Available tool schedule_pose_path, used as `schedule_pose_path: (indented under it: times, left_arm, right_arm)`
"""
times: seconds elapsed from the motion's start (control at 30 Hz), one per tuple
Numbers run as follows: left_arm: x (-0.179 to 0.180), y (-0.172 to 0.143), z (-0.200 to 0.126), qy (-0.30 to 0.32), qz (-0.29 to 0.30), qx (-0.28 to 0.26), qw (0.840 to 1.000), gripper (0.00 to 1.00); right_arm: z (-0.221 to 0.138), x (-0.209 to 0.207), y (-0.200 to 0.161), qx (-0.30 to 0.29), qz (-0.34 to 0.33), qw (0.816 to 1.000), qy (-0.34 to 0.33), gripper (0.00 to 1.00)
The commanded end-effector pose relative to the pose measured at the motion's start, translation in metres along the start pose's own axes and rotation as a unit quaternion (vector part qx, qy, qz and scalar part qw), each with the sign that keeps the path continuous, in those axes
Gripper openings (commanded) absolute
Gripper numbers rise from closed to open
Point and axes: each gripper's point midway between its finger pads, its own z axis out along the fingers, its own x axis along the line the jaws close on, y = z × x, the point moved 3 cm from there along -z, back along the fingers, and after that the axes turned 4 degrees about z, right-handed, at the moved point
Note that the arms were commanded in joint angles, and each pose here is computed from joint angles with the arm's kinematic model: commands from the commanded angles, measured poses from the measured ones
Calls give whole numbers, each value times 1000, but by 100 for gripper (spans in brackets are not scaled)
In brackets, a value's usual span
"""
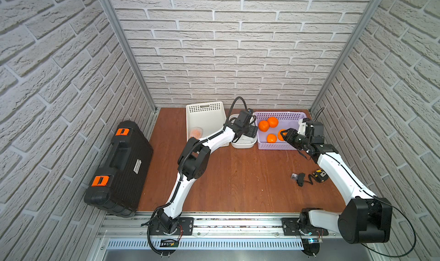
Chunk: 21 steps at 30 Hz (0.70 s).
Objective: Remove foam nets from oranges
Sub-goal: Place the foam net into the storage box, then place the orange in the basket.
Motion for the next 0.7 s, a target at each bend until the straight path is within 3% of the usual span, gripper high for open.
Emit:
schedule_pose_path:
  times: [0.0, 0.3, 0.5, 0.67]
  left_arm:
    - [5, 31, -19, 6, -4, -74, 997, 89]
    - [8, 41, -67, 16, -29, -199, 979, 94]
    - [34, 34, -108, 85, -70, -294, 949, 97]
    - [55, 27, -124, 151, -80, -300, 938, 98]
  right_arm:
    - [-8, -3, 3, -12, -11, 1000, -6, 21]
    - [-10, -9, 10, -15, 5, 1000, -4, 24]
    - [25, 2, 26, 14, 35, 999, 31, 27]
    - [62, -5, 44, 18, 61, 998, 18, 33]
